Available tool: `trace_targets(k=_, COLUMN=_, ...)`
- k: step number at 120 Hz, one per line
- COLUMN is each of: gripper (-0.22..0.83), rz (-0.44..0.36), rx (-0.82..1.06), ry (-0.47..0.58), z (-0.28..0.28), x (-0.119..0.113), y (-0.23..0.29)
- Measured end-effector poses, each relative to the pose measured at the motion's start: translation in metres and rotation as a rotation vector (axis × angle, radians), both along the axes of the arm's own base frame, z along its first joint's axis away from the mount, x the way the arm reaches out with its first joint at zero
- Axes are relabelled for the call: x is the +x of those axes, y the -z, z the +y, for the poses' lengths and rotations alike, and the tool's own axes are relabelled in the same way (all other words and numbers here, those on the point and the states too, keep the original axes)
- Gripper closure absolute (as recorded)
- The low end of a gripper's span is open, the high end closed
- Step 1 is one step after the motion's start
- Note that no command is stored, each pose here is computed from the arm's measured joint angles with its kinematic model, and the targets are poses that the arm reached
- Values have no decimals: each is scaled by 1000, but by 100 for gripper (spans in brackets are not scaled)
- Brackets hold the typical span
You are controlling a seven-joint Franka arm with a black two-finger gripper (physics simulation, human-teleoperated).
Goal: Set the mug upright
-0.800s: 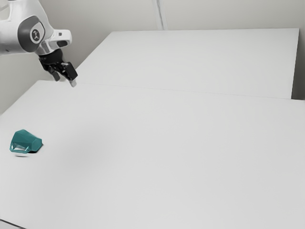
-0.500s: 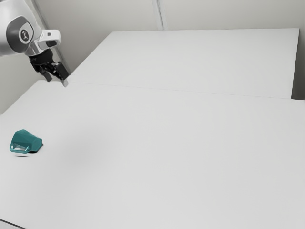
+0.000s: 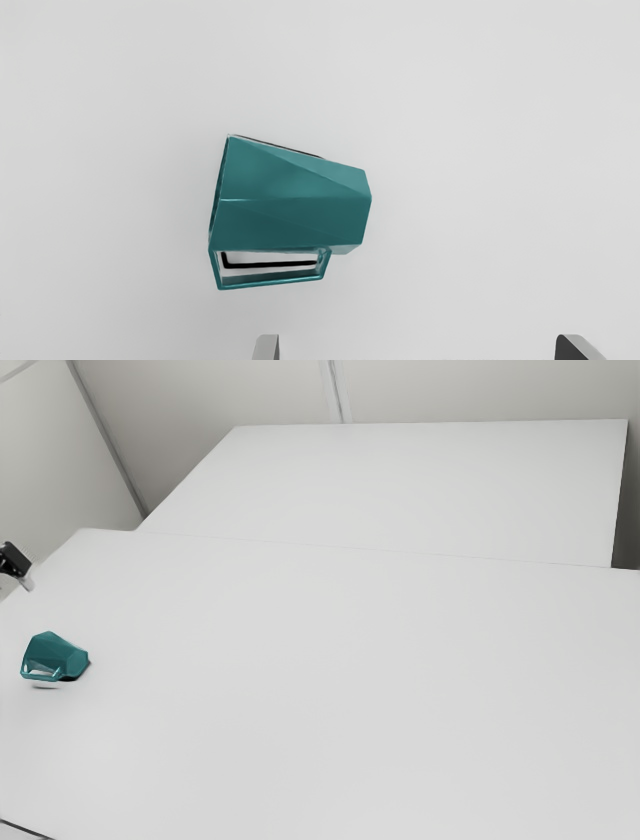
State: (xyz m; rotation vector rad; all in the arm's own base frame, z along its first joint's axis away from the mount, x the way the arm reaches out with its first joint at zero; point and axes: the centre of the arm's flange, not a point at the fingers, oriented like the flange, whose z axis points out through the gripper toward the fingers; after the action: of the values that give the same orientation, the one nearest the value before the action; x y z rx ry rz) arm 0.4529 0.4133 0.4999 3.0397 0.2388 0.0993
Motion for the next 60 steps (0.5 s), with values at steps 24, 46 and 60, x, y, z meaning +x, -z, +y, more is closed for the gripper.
trace_targets(k=24, gripper=0, rz=12, rx=-29, ry=17, z=46, x=-7, y=33)
trace_targets(k=46, gripper=0, rz=-33, rx=-123, ry=70, z=94, x=-1, y=73)
trace_targets(k=60, gripper=0, rz=-80, rx=-200, ry=112, z=112, x=-6, y=95)
